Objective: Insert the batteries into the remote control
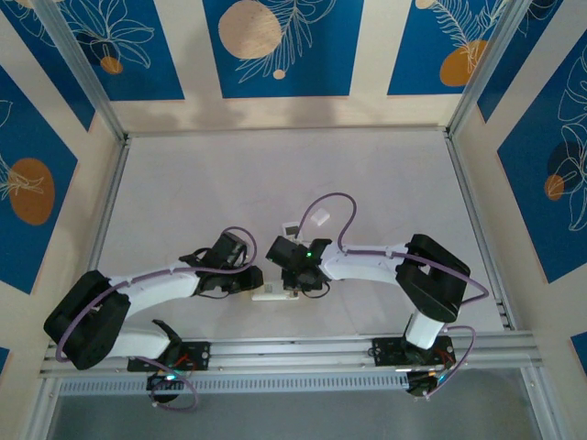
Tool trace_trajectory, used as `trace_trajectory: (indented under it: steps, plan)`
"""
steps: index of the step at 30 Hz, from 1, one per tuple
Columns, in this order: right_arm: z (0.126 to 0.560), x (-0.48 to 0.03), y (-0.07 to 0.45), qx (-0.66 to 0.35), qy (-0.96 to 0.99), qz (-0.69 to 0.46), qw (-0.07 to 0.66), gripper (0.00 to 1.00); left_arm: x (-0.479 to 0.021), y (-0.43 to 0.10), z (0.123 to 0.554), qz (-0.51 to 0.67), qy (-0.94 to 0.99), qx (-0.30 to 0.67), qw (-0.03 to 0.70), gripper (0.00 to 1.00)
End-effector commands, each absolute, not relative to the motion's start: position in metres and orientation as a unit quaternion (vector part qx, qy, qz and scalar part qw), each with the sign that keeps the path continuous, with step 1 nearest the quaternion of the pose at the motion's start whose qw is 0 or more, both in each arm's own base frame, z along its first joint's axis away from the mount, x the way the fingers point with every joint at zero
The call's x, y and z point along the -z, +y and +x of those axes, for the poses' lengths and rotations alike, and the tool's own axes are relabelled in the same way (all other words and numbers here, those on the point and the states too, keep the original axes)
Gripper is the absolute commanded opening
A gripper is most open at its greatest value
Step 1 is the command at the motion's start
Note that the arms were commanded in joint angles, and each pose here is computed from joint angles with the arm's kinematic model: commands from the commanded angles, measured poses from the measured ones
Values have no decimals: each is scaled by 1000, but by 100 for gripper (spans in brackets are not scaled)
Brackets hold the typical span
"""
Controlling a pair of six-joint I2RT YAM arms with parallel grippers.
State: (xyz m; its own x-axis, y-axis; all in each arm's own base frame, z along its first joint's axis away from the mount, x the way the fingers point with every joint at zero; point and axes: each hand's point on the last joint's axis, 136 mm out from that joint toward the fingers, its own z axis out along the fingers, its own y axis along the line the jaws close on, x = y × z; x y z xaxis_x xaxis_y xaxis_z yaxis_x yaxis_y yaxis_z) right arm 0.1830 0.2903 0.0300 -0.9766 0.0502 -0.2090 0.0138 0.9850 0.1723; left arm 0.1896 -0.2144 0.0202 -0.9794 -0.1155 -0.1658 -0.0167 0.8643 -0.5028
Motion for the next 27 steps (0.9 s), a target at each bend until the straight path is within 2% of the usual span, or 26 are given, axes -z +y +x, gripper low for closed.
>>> trace_trajectory:
  steps: [1, 7, 14, 19, 27]
  plan:
    - [177, -23, 279, -47, 994, 4, 98, 17, 5, -209, 163, -27, 973, 227, 42, 32]
    - [166, -18, 272, -26, 996, -10, 81, 13, 5, -211, 164, -26, 972, 229, 41, 32]
    - [145, -7, 254, 12, 999, -20, 38, 13, 5, -211, 165, -26, 973, 227, 42, 32]
    - [136, 9, 259, 1, 999, -31, 8, 13, 7, -211, 165, -28, 973, 227, 42, 32]
    - [145, -6, 268, -6, 1000, -26, 17, 16, 5, -205, 163, -29, 974, 220, 47, 32]
